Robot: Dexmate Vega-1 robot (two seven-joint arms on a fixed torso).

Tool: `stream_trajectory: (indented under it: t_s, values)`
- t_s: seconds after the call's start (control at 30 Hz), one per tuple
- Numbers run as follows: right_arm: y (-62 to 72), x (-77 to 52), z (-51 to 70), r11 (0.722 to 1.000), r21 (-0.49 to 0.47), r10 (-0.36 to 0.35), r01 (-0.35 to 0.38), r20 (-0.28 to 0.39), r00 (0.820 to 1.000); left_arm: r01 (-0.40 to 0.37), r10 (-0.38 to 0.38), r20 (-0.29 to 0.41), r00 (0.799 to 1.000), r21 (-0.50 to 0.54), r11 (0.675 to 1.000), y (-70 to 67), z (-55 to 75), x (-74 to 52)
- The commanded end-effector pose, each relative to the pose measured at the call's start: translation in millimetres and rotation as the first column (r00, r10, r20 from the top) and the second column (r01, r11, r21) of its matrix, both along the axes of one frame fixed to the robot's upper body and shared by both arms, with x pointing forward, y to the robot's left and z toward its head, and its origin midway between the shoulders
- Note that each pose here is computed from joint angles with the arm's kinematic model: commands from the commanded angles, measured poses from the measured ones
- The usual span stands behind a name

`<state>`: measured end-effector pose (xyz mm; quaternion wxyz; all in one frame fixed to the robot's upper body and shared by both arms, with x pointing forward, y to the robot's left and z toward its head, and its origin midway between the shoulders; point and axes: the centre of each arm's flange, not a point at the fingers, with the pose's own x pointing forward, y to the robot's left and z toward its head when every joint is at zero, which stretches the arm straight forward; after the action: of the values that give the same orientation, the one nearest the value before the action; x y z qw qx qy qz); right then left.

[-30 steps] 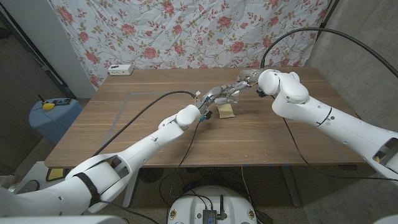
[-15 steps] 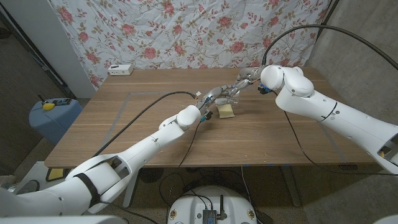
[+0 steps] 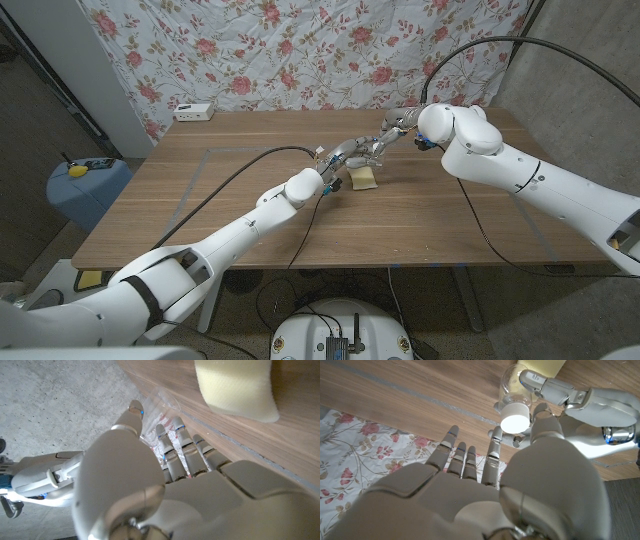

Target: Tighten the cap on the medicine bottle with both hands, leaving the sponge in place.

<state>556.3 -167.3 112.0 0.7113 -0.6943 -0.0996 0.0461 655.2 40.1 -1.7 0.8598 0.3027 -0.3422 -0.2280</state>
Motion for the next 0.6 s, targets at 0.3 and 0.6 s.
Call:
stream_trajectory:
  t_s: [0.3, 0.6]
  values:
    - [2.9, 3.4, -0.3, 1.0, -0.011, -0.012, 0.012, 0.003, 1.0, 0.003, -0.003, 0.003, 1.0, -0.002, 1.0, 0.4, 0.2, -0.3]
    - [3.0, 5.4, -1.7, 1.0, -0.003, -0.015, 0.015, 0.004, 1.0, 0.001, -0.001, 0.004, 1.0, -0.005, 1.0, 1.3, 0.3, -0.4]
